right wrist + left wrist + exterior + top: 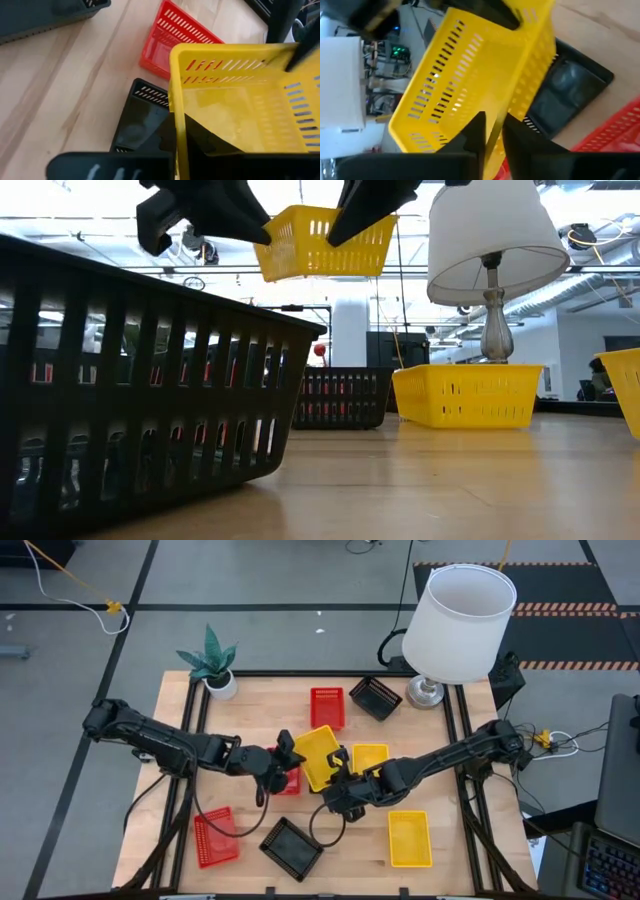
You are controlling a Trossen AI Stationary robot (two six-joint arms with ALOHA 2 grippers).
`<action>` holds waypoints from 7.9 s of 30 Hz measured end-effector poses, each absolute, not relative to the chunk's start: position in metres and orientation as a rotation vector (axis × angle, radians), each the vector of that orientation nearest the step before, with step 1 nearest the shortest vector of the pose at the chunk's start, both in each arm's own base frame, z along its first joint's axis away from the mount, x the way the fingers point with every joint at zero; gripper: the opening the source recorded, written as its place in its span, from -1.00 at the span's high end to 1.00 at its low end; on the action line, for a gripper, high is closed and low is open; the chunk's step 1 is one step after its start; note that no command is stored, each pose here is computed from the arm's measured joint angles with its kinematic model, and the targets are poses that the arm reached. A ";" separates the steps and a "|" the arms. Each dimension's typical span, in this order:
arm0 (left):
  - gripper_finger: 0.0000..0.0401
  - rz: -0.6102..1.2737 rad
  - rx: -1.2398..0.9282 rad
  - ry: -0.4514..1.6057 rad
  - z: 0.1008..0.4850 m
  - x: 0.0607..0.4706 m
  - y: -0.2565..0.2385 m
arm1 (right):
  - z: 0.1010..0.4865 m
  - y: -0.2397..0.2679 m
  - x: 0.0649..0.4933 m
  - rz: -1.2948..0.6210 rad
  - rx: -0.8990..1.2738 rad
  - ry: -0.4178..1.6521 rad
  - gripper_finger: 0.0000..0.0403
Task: Stack baskets by color
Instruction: Stack the top yellow bin on top of the middle yellow bin, then stack the bottom black bin on top of the middle black bin
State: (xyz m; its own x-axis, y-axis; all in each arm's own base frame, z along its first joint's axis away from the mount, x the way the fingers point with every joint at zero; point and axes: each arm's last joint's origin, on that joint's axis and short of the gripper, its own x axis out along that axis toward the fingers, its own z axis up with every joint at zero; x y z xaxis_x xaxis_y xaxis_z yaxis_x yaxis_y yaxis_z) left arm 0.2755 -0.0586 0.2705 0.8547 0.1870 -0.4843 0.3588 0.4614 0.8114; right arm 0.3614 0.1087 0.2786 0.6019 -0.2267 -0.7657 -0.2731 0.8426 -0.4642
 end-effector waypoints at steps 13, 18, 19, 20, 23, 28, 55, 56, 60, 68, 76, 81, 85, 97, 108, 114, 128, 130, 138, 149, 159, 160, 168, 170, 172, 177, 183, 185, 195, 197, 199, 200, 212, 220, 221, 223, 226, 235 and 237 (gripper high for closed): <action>-0.20 0.046 0.867 0.441 0.286 0.276 -0.069 | 0.284 0.107 0.353 -0.007 -0.514 0.966 0.99; -0.28 0.097 0.823 0.408 0.296 0.266 -0.073 | 0.300 0.110 0.334 -0.041 -0.418 0.965 0.99; -0.28 0.102 0.814 0.395 0.300 0.263 -0.074 | 0.304 0.111 0.330 -0.047 -0.399 0.966 0.99; -0.28 0.106 0.798 0.385 0.303 0.260 -0.074 | 0.307 0.112 0.325 -0.053 -0.382 0.973 0.99; -0.28 0.122 0.732 0.351 0.311 0.252 -0.072 | 0.316 0.116 0.312 -0.061 -0.338 0.972 0.99; -0.28 0.165 0.639 0.344 0.321 0.238 -0.066 | 0.333 0.122 0.289 -0.049 -0.245 0.960 0.99; -0.28 0.223 0.562 0.393 0.323 0.224 -0.060 | 0.421 0.145 0.226 -0.009 -0.106 0.972 0.99; -0.28 0.223 0.563 0.393 0.323 0.224 -0.060 | 0.422 0.144 0.226 0.002 -0.112 0.978 0.99; -0.28 0.224 0.549 0.395 0.323 0.224 -0.060 | 0.423 0.139 0.225 0.007 -0.144 0.993 0.99; -0.28 0.226 0.522 0.425 0.319 0.222 -0.060 | 0.419 0.130 0.226 -0.026 -0.173 1.044 0.99; -0.28 0.230 0.504 0.423 0.319 0.222 -0.060 | 0.419 0.126 0.230 -0.029 -0.190 1.041 0.99; -0.28 0.230 0.504 0.423 0.319 0.222 -0.060 | 0.415 0.123 0.235 -0.033 -0.198 1.031 0.99; -0.28 0.230 0.504 0.423 0.319 0.222 -0.060 | 0.402 0.126 0.242 -0.025 -0.222 1.035 0.99; -0.28 0.230 0.502 0.423 0.319 0.222 -0.060 | 0.330 0.126 0.264 -0.102 -0.226 1.087 0.99; -0.28 0.230 0.502 0.423 0.319 0.222 -0.060 | 0.285 0.127 0.267 -0.116 -0.228 1.107 0.99; -0.28 0.230 0.502 0.423 0.319 0.222 -0.060 | 0.263 0.125 0.268 -0.116 -0.233 1.106 0.99; -0.28 0.230 0.503 0.423 0.319 0.222 -0.060 | 0.216 0.107 0.269 -0.122 -0.249 1.102 0.99; -0.28 0.230 0.503 0.423 0.319 0.222 -0.060 | 0.212 0.107 0.268 -0.120 -0.252 1.106 0.99; -0.28 0.230 0.503 0.423 0.319 0.222 -0.060 | 0.208 0.108 0.269 -0.111 -0.244 1.077 0.99; -0.28 0.230 0.503 0.423 0.319 0.222 -0.060 | 0.208 0.107 0.269 -0.111 -0.243 1.076 0.99; -0.28 0.229 0.503 0.423 0.319 0.222 -0.060 | 0.208 0.107 0.269 -0.111 -0.243 1.077 0.99; -0.28 0.229 0.503 0.423 0.319 0.222 -0.060 | 0.208 0.107 0.269 -0.111 -0.243 1.077 0.99; -0.28 0.229 0.503 0.423 0.319 0.222 -0.060 | 0.208 0.107 0.269 -0.113 -0.240 1.077 0.99; -0.28 0.229 0.503 0.424 0.319 0.222 -0.060 | 0.208 0.107 0.269 -0.113 -0.240 1.078 0.99; -0.28 0.229 0.503 0.423 0.319 0.222 -0.060 | 0.207 0.107 0.269 -0.114 -0.241 1.078 0.99; -0.28 0.229 0.503 0.423 0.319 0.222 -0.060 | 0.207 0.107 0.269 -0.114 -0.241 1.080 0.99; -0.28 0.229 0.503 0.423 0.319 0.222 -0.060 | 0.207 0.107 0.269 -0.124 -0.224 1.079 0.97; -0.28 0.229 0.503 0.423 0.319 0.222 -0.060 | 0.205 0.107 0.268 -0.126 -0.223 1.081 0.93; -0.28 0.229 0.503 0.423 0.319 0.222 -0.060 | 0.188 0.104 0.262 -0.133 -0.233 1.098 0.62; -0.28 0.230 0.502 0.422 0.319 0.222 -0.060 | 0.188 0.104 0.262 -0.133 -0.231 1.093 0.57; -0.28 0.230 0.502 0.422 0.319 0.222 -0.060 | 0.189 0.104 0.262 -0.133 -0.231 1.091 0.52; -0.28 0.230 0.502 0.421 0.319 0.222 -0.060 | 0.189 0.104 0.262 -0.133 -0.232 1.091 0.50; -0.28 0.231 0.496 0.419 0.319 0.222 -0.060 | 0.189 0.104 0.262 -0.121 -0.242 1.094 0.36; -0.28 0.232 0.491 0.418 0.319 0.222 -0.060 | 0.212 0.101 0.254 -0.109 -0.196 1.014 0.35; -0.28 0.232 0.491 0.418 0.319 0.222 -0.060 | 0.217 0.100 0.252 -0.107 -0.189 0.998 0.35; -0.28 0.232 0.490 0.418 0.319 0.222 -0.060 | 0.226 0.098 0.248 -0.104 -0.174 0.962 0.35; -0.28 0.233 0.482 0.417 0.319 0.222 -0.060 | 0.241 0.093 0.241 -0.141 -0.167 0.892 0.35; -0.28 0.235 0.474 0.416 0.319 0.222 -0.060 | 0.275 0.065 0.225 -0.281 -0.229 0.747 0.35; -0.28 0.235 0.472 0.416 0.319 0.222 -0.060 | 0.279 0.057 0.224 -0.302 -0.243 0.739 0.35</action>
State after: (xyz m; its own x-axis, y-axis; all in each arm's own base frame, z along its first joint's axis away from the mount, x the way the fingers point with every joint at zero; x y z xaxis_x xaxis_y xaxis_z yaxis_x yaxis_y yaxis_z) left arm 0.2223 -0.0596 0.3193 0.8901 0.3124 -0.3318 -0.1233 0.8660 0.4846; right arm 0.2244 0.0572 0.2792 0.6997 -0.3525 -0.6214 0.1829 0.9292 -0.3212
